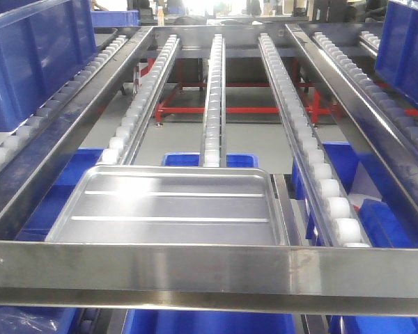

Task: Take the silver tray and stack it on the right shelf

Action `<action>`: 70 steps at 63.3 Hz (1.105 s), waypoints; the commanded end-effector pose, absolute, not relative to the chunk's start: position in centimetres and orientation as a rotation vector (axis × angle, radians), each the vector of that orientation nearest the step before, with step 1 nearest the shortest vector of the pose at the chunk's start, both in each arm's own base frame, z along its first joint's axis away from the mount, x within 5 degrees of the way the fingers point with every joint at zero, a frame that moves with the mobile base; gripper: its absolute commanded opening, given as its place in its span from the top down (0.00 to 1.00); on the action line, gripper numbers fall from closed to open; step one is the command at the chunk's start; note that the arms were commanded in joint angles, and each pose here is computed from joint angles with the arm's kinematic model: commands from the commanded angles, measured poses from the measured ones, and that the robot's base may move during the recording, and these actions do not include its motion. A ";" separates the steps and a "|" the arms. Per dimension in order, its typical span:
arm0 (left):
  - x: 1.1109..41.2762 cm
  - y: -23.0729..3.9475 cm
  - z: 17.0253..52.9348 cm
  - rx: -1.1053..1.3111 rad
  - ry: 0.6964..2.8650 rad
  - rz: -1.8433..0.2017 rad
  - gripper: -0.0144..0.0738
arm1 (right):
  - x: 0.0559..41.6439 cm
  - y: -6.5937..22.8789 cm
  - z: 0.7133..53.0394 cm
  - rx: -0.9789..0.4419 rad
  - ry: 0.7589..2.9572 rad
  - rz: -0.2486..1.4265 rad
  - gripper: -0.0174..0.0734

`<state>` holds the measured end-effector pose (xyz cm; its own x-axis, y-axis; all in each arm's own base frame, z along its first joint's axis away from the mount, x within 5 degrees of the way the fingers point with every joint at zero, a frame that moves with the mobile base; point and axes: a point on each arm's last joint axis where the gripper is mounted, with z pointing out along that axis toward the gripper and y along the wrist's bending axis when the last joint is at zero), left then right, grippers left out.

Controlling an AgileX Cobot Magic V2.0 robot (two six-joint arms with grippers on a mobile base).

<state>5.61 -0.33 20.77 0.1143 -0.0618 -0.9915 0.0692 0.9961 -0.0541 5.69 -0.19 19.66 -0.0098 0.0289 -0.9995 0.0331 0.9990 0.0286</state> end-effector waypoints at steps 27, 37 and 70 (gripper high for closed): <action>5.4 -0.2 21.1 -0.011 1.367 -0.099 0.94 | 5.4 -0.2 21.3 0.045 1.449 -0.009 0.75; 5.4 -0.2 21.1 -0.011 1.365 -0.099 0.94 | 5.4 -0.2 21.3 0.045 1.446 -0.009 0.75; 3.9 -0.2 28.0 0.022 1.250 -0.080 0.94 | 4.4 -0.2 25.6 0.043 1.258 -0.006 0.75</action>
<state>5.09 -0.31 23.51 0.1867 -0.0601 -0.9806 0.0734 0.9962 -0.0470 5.50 -0.18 21.47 0.1011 0.0289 -0.9945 0.0295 0.9990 0.0321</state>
